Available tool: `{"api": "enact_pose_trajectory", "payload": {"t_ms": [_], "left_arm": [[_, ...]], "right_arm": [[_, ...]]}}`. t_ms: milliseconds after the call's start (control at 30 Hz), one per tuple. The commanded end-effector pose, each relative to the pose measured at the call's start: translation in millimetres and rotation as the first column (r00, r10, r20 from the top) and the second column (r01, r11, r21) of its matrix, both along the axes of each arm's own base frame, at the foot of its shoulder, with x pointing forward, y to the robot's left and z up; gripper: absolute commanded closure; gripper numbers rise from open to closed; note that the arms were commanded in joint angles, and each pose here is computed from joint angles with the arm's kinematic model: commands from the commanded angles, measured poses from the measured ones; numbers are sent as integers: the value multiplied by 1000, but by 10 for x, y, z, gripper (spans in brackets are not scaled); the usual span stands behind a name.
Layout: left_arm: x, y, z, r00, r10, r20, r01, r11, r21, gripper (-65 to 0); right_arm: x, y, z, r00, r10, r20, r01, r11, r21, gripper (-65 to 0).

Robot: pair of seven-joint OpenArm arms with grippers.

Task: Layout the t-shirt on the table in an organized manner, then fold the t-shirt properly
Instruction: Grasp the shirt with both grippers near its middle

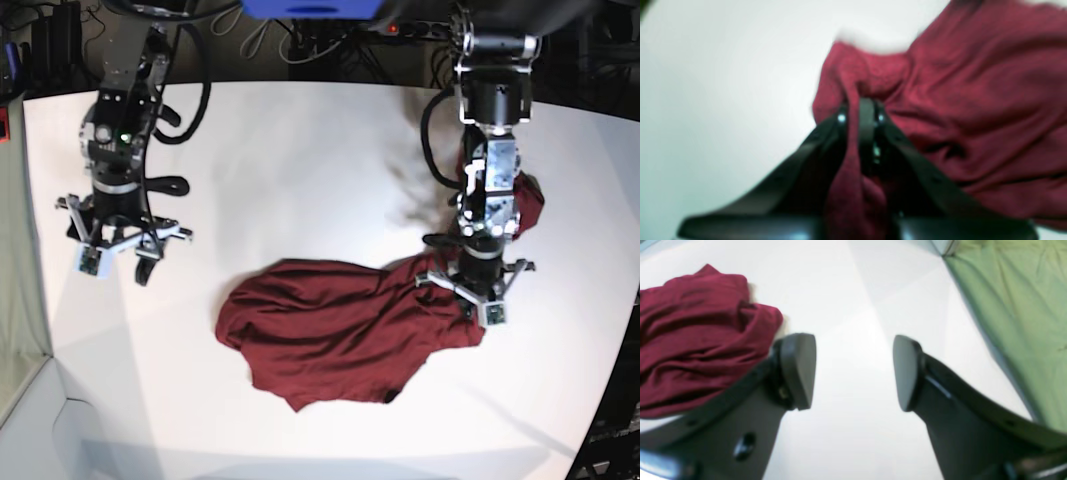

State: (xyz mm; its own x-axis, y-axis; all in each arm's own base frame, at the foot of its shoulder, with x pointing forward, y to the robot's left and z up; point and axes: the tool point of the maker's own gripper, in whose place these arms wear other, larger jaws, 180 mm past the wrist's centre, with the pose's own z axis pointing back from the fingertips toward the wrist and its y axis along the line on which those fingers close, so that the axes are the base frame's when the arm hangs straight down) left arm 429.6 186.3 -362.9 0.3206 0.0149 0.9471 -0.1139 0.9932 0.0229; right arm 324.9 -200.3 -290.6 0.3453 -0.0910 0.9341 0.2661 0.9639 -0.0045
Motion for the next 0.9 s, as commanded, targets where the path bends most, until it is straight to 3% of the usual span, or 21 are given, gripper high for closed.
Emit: {"api": "enact_pose_trajectory", "payload": {"t_ms": [0, 167, 433, 700, 767, 867], "left_arm": [[78, 10, 369, 993, -3, 114, 1, 1000, 16, 0], [-328, -41, 542, 986, -22, 167, 16, 999, 36, -1], [-938, -122, 35, 999, -40, 27, 40, 999, 28, -4], [-1315, -448, -275, 992, -111, -68, 111, 994, -6, -7], [-1374, -472, -258, 991, -117, -68, 117, 993, -8, -41], [-1454, -517, -221, 990, -128, -65, 127, 992, -11, -176]], "right_arm": [[103, -6, 227, 997, 2, 81, -1, 1000, -16, -370], [194, 20, 337, 993, 10, 114, -9, 1000, -14, -370], [385, 296, 536, 982, 83, 170, -82, 997, -13, -370], [545, 1000, 443, 953, 265, 148, -268, 963, -4, -372], [590, 1241, 305, 935, 337, 110, -338, 941, -11, -372], [657, 1557, 179, 898, 435, 69, -433, 901, -38, -372]]}}
